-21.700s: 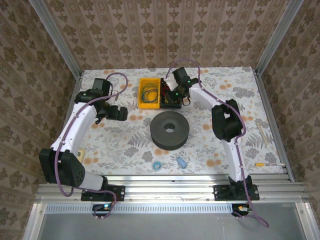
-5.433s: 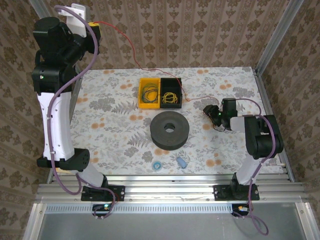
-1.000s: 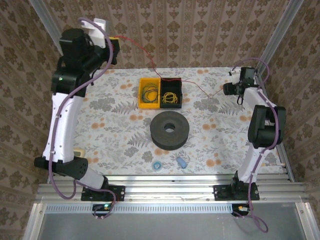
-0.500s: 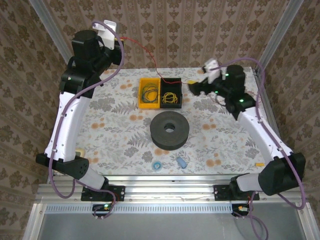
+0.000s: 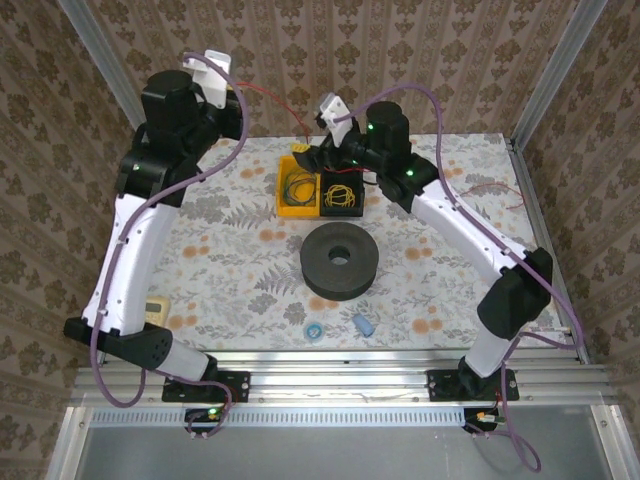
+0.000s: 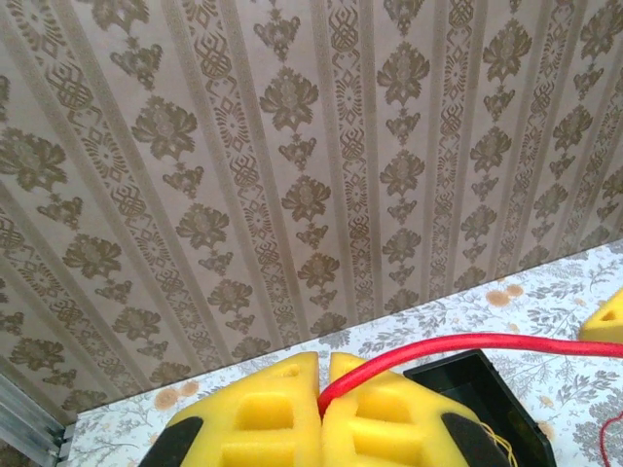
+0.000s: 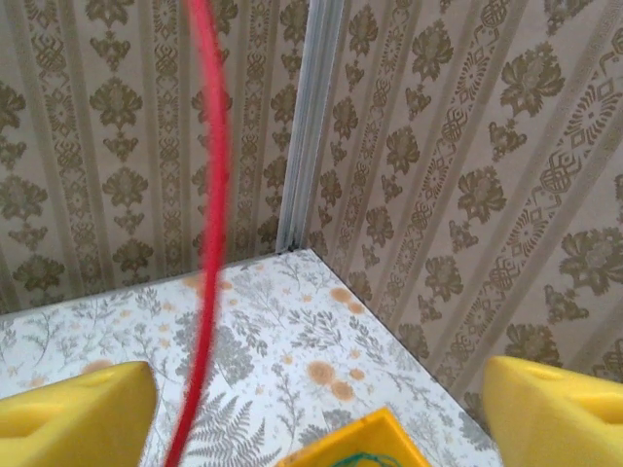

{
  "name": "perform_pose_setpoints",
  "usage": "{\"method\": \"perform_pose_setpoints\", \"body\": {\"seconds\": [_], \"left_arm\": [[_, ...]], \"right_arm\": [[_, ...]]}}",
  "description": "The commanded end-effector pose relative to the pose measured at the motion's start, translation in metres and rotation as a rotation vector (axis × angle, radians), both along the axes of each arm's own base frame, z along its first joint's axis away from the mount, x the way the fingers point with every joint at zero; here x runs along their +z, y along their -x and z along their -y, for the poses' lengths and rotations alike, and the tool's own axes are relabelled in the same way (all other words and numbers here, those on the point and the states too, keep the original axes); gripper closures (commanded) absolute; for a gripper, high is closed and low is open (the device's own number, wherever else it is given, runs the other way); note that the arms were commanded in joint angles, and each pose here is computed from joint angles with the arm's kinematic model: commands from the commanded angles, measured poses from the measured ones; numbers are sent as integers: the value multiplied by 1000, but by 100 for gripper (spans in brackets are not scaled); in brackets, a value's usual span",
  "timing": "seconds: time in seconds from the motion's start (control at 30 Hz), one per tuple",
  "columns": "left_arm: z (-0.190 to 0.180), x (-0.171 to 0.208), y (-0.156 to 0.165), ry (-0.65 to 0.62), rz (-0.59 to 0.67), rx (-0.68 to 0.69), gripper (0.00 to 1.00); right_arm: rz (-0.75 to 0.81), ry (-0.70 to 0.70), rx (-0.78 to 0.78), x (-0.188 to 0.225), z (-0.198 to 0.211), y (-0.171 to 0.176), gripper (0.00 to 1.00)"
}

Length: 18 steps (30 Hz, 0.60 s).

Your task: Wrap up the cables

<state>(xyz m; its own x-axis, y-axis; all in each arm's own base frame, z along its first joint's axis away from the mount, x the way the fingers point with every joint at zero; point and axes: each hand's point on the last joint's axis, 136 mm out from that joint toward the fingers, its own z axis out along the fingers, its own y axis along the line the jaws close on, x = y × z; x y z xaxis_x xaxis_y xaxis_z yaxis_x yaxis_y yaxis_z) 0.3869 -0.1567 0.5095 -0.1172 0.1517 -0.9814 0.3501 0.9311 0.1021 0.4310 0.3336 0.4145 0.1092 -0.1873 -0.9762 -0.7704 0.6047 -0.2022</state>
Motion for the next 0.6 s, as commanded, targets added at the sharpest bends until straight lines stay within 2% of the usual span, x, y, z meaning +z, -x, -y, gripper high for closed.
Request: {"method": "perform_pose_setpoints", "body": {"seconds": [0.0,0.17,0.23,0.4,0.57], "left_arm": [[-8,20,12,-2,68,14,100],[-12,18,16,-7,70,26,100],[-14,17,16,-9,67,31,100],[-13,6,17,5,43,27,100],[7,-21,7,47,-24,-47,100]], "right_arm": [[36,-38,-18,25,-7,-6,29],[53,-41,-30,33,-8,-9,83],[61,-43,-39,36,-7,-11,100],[65,-46,-37,44,-12,-16,100],[59,-41,32,49,-27,-17,100]]}}
